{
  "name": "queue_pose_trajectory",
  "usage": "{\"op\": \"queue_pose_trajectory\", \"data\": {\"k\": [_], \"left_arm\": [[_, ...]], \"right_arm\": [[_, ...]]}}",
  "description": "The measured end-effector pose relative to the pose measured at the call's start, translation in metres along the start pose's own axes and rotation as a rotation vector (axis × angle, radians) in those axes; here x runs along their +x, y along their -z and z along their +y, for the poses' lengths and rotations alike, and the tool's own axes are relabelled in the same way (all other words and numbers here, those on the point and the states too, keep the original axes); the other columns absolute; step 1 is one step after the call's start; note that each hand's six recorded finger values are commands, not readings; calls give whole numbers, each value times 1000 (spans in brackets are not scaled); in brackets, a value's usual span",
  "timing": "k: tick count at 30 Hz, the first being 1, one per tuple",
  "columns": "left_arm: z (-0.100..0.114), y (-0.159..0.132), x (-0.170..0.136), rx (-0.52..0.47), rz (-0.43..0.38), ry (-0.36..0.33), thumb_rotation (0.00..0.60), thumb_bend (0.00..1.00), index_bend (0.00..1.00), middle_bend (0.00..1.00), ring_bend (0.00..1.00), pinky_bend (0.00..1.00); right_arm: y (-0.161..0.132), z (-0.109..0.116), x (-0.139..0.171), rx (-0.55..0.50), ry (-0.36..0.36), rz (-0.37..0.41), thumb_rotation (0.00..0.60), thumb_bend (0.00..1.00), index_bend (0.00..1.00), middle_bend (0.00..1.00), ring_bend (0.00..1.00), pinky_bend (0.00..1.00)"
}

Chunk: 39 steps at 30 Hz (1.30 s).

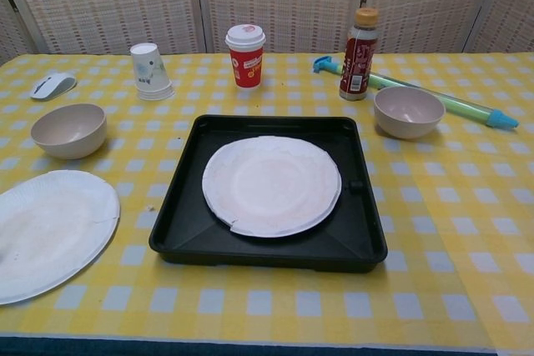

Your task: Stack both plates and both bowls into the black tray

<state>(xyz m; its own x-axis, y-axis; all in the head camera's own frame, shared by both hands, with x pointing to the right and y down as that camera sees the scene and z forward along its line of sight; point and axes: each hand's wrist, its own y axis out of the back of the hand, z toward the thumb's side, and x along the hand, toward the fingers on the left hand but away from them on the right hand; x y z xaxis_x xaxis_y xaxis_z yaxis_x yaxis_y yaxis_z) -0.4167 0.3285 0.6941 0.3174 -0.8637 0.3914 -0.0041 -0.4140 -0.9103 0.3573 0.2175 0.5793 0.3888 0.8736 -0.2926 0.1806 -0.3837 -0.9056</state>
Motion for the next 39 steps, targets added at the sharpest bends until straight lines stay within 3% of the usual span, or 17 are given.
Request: {"op": "queue_pose_trajectory", "data": {"k": [10, 17, 24, 39], "left_arm": [[1, 0, 11, 20, 1, -23, 600, 303, 623, 1000, 965, 1000], [2, -6, 13, 1, -31, -31, 600, 415, 636, 1000, 959, 1000], [2, -8, 13, 2, -59, -27, 600, 453, 635, 1000, 956, 1000], [24, -11, 14, 16, -101, -126, 600, 521, 635, 1000, 956, 1000]], "right_arm": [[3, -1, -2, 4, -4, -10, 600, 284, 0, 0, 0, 0], [2, -2, -2, 7, -5, -8, 600, 285, 0, 0, 0, 0], [2, -4, -3, 8, -11, -9, 600, 285, 0, 0, 0, 0], [2, -6, -5, 6, -19, -9, 600, 285, 0, 0, 0, 0]]}}
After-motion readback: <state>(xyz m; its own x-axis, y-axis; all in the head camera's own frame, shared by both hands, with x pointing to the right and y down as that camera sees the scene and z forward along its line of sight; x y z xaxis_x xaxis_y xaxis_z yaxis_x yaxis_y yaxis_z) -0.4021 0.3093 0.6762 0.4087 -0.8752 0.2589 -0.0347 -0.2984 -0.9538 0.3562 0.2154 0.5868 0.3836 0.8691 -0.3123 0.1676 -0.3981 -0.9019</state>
